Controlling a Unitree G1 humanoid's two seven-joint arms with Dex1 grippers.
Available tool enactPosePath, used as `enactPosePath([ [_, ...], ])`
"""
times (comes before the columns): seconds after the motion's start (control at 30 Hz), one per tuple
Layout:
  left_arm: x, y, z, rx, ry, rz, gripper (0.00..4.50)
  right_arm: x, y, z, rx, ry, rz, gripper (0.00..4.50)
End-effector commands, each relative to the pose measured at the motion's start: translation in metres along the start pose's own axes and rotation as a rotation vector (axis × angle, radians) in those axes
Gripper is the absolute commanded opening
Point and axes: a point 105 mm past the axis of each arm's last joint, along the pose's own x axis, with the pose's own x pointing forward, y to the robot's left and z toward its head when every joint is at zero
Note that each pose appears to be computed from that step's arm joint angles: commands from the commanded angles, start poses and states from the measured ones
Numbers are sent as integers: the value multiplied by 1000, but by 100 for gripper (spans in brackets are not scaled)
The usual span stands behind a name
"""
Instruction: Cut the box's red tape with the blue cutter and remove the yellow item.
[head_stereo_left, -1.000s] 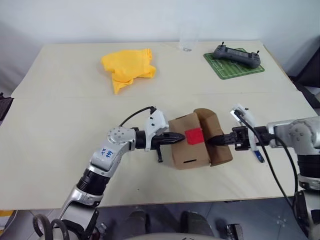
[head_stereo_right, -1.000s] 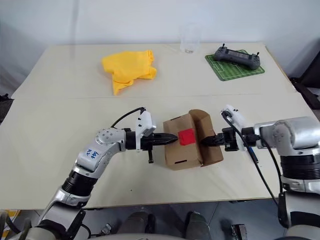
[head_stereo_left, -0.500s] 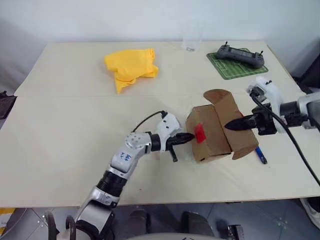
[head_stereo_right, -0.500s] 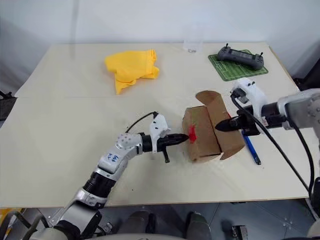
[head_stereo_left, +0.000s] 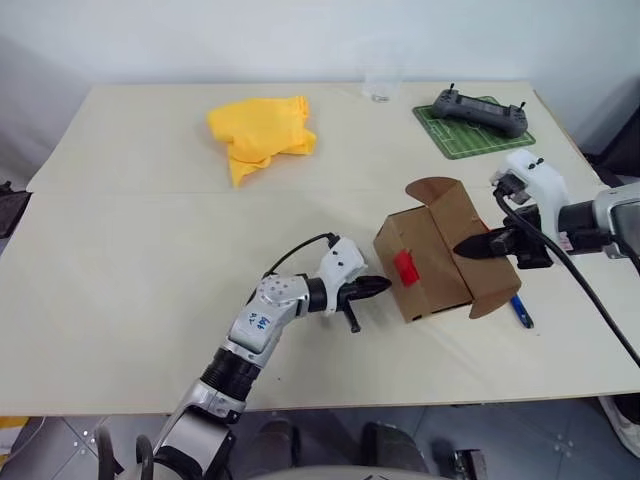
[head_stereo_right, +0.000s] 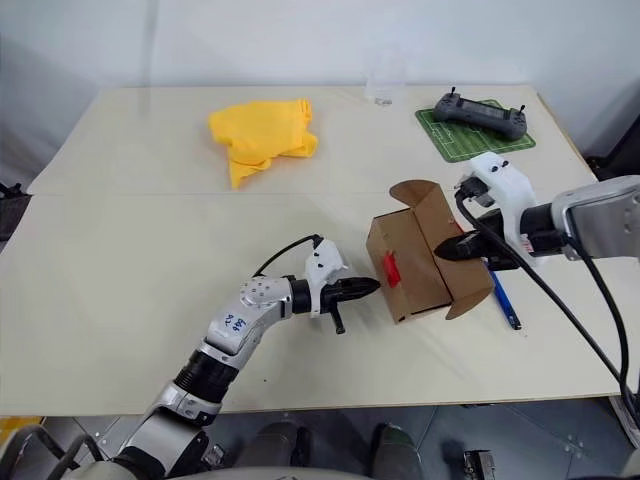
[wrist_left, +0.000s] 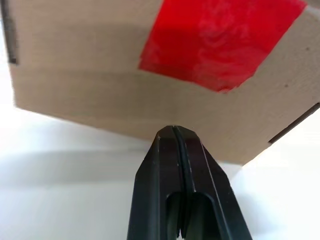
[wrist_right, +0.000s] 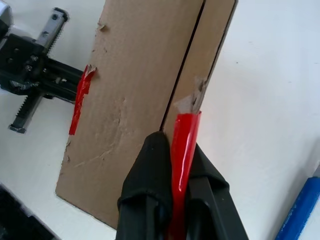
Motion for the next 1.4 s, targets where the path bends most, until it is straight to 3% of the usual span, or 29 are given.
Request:
enactPosePath([
  [0.03,-1,4,9,16,-6,8,0,19,0,-2,26,27,-15,4],
  [0.23,-13,6,6,1,27,-8,0,34,-2,8,34,7,-64,4],
  [0.4,-44,-16,18,-61,43,-185,0,37,-2,17,24,-10,-89,4],
  [0.57,-45,-11,74,-99,-202,-194,0,39,0,19,17,-20,-89,4],
  [0.73,-20,2,99,-10,-316,-85,0,41,2,23,18,-37,-90,4],
  [0.87,3,4,88,130,-219,-61,0,42,3,24,16,-39,-89,4],
  [1.13,15,17,60,353,-4,-30,0,40,5,25,8,-51,-80,4],
  [1.4,8,6,43,329,114,-103,0,27,-4,19,11,-36,-102,4],
])
